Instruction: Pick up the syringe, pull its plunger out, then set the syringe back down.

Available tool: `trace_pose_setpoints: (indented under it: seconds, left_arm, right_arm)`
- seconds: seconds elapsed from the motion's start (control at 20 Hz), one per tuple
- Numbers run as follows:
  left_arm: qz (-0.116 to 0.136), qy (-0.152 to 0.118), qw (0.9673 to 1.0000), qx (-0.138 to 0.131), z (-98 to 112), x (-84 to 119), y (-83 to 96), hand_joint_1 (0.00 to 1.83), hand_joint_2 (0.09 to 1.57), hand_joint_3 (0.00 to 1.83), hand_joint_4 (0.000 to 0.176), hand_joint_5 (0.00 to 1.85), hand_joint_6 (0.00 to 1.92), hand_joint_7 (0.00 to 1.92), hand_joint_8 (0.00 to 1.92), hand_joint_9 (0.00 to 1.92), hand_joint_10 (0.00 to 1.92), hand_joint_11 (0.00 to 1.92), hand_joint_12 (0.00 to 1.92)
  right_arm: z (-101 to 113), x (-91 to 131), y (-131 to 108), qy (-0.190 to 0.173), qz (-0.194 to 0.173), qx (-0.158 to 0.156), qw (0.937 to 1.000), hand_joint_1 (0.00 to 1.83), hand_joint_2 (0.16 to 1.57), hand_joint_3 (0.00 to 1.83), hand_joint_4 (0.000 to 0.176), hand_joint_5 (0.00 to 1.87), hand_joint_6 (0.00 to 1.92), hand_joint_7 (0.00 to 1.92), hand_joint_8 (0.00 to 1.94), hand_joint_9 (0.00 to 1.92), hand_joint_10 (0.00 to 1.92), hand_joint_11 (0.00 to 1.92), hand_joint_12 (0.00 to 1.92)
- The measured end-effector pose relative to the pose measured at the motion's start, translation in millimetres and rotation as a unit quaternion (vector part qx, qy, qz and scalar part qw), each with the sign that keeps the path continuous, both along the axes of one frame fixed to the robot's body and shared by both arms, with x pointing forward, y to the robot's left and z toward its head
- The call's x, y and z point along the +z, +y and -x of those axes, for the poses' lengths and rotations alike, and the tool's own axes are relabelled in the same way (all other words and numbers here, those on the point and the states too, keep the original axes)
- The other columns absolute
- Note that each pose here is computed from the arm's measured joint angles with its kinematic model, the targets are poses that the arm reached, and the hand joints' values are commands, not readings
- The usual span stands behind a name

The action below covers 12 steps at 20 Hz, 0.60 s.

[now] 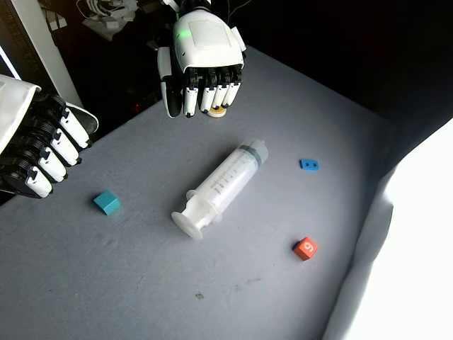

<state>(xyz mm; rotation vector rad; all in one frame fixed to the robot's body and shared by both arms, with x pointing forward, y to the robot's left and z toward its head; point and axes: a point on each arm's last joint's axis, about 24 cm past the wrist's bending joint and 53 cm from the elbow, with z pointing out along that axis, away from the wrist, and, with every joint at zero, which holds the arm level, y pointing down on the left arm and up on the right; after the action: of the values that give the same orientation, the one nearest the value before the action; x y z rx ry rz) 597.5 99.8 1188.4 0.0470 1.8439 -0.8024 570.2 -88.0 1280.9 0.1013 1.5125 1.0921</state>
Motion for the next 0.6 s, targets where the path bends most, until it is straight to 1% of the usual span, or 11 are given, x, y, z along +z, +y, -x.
trace_pose_setpoints:
  seconds: [0.05,0.1,0.2,0.25,0.3,0.35,0.4,0.45,0.5,0.55,0.6]
  left_arm:
    - [-0.001,0.000,1.0000,0.000,0,0,0.2,0.00,1.04,0.25,0.000,0.03,0.03,0.04,0.03,0.01,0.04,0.00,0.04]
    - [0.000,0.003,1.0000,0.003,-2,-1,2.3,0.00,1.15,0.02,0.000,0.05,0.01,0.04,0.00,0.01,0.00,0.00,0.00]
    - [0.002,0.002,1.0000,0.007,-3,-1,3.7,0.00,1.16,0.02,0.000,0.05,0.01,0.06,0.01,0.02,0.01,0.01,0.01]
    - [0.002,-0.002,0.9999,0.010,-4,1,4.9,0.00,1.16,0.02,0.000,0.05,0.01,0.06,0.01,0.02,0.01,0.02,0.01]
    - [0.002,-0.006,0.9999,0.013,-5,3,6.2,0.00,1.15,0.02,0.000,0.06,0.01,0.06,0.01,0.03,0.01,0.02,0.01]
    - [-0.001,-0.004,0.9999,0.016,-6,1,7.7,0.00,1.15,0.01,0.000,0.06,0.01,0.06,0.01,0.03,0.01,0.02,0.01]
    - [-0.010,-0.001,0.9996,0.025,-9,0,10.2,0.04,1.15,0.01,0.000,0.07,0.01,0.08,0.01,0.06,0.01,0.05,0.02]
    - [-0.013,-0.003,0.9995,0.027,-9,1,10.7,0.04,1.15,0.01,0.000,0.07,0.01,0.08,0.01,0.06,0.01,0.05,0.02]
    - [-0.017,-0.005,0.9993,0.031,-12,3,10.0,0.21,1.11,0.00,0.000,0.07,0.01,0.10,0.02,0.07,0.02,0.07,0.04]
    - [-0.021,-0.006,0.9990,0.039,-15,4,10.4,0.51,0.98,0.00,0.000,0.03,0.00,0.08,0.00,0.05,0.00,0.05,0.05]
    - [-0.022,0.000,0.9987,0.045,-18,1,10.4,0.68,0.89,0.00,0.000,0.01,0.00,0.06,0.00,0.02,0.00,0.01,0.09]
  right_arm:
    - [0,0,0,-0.001,0.001,0.000,1.0000,0.00,1.12,0.13,0.000,0.10,0.05,0.09,0.05,0.03,0.08,0.00,0.06]
    - [0,-3,-1,0.003,0.003,-0.001,1.0000,0.00,1.18,0.02,0.000,0.11,0.01,0.09,0.01,0.05,0.02,0.00,0.06]
    - [1,-5,1,0.006,0.005,0.002,1.0000,0.00,1.18,0.01,0.000,0.12,0.01,0.11,0.00,0.07,0.01,0.00,0.08]
    - [1,-4,1,0.004,0.004,0.002,1.0000,0.00,1.18,0.01,0.000,0.12,0.00,0.11,0.00,0.07,0.01,0.00,0.08]
    - [1,-2,0,0.002,0.003,0.000,1.0000,0.00,1.18,0.00,0.000,0.11,0.00,0.08,0.00,0.05,0.00,0.00,0.03]
    - [0,-3,0,0.003,0.002,0.000,1.0000,0.00,1.19,0.00,0.000,0.11,0.00,0.08,0.00,0.04,0.00,0.00,0.01]
    - [0,-3,0,0.004,0.002,0.000,1.0000,0.00,1.19,0.00,0.000,0.11,0.00,0.08,0.00,0.05,0.00,0.00,0.00]
    - [0,-3,0,0.004,0.002,0.000,1.0000,0.00,1.19,0.00,0.000,0.11,0.00,0.08,0.00,0.05,0.00,0.00,0.00]
    - [0,-3,0,0.004,0.002,0.000,1.0000,0.00,1.19,0.00,0.000,0.11,0.00,0.09,0.01,0.05,0.00,0.00,0.00]
    - [0,-3,0,0.004,0.002,0.000,1.0000,0.00,1.19,0.00,0.000,0.12,0.01,0.10,0.01,0.07,0.01,0.02,0.01]
    - [0,-3,0,0.004,0.002,0.000,1.0000,0.00,1.19,0.00,0.000,0.13,0.01,0.11,0.01,0.07,0.01,0.02,0.01]
